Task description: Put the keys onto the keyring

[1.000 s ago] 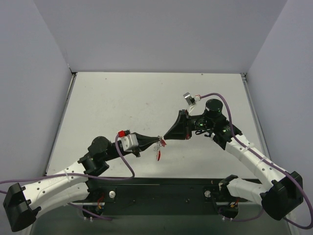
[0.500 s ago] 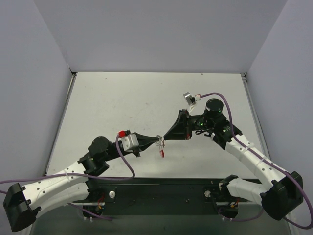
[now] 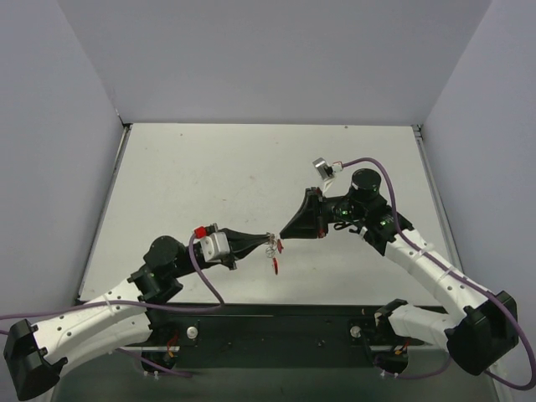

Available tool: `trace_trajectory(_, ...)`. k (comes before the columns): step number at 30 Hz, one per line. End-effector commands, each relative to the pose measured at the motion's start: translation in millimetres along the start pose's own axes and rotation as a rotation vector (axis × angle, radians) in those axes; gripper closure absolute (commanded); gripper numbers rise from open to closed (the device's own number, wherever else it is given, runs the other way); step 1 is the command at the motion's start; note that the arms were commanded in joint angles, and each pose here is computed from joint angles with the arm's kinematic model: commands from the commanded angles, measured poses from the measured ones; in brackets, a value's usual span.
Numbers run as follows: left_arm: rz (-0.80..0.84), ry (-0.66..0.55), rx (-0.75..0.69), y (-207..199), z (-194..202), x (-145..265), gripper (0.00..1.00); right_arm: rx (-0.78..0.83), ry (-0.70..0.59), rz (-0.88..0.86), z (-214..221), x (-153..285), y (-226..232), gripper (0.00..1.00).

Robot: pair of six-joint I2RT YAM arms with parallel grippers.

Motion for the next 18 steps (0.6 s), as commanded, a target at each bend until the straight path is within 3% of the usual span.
trace_trajectory(1, 0.037, 0.003, -0.007, -1.2, -2.0, -2.7, 1.0, 0.093, 0.003, -0.055, -8.1, -1.1, 8.9, 1.0)
trace_trajectory(18, 0.031, 0.075, 0.016, -1.4, 10.2, -4.2, 1.0, 0.089, 0.005, -0.052, -7.7, -0.8, 8.2, 1.0)
Point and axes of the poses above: each gripper's point midway between its finger pads, its own x axis back along the fingers, its own y axis along the line the jaws close on, z = x × y, the point moved 8 cm from there along x, back along the fingers, and after that the axes turned 6 degrees about -x, right-handed, at the moved point
